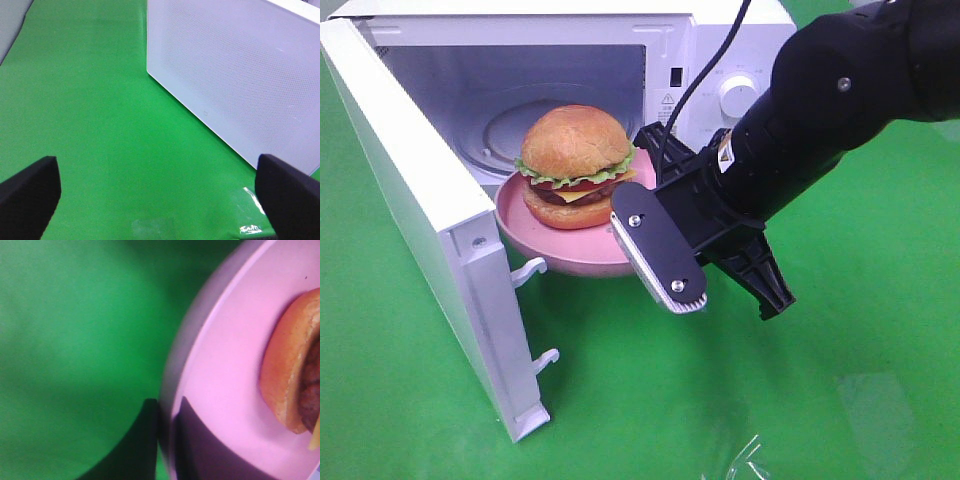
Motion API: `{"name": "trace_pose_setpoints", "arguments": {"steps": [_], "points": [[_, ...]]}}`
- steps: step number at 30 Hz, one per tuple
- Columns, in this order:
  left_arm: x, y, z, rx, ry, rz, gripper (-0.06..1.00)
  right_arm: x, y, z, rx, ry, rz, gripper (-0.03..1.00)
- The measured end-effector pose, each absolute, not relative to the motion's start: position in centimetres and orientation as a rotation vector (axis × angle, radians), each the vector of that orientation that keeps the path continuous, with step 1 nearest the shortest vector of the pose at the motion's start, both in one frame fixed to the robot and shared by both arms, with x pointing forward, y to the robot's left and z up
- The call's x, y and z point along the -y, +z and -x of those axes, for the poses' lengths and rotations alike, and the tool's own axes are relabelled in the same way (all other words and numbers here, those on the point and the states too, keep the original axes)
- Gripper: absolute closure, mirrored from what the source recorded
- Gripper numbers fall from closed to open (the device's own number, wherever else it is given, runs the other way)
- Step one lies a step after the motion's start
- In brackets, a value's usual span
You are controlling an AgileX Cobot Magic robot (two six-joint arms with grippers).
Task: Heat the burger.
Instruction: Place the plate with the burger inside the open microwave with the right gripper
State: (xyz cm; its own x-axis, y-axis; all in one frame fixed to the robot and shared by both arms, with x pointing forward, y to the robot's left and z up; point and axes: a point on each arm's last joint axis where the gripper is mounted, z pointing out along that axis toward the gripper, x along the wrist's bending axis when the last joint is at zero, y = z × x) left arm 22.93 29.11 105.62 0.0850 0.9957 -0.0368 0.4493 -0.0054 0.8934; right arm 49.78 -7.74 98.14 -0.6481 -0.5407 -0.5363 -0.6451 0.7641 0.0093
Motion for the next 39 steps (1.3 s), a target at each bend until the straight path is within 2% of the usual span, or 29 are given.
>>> {"name": "trace_pose_setpoints", "arguments": {"steps": [39], "points": [[-29.1,105.6,-22.9,-1.475,0.871,-1.571,-0.03,2.3,97.1,-56.5,-2.448,0.313,0.76,0.91]]}}
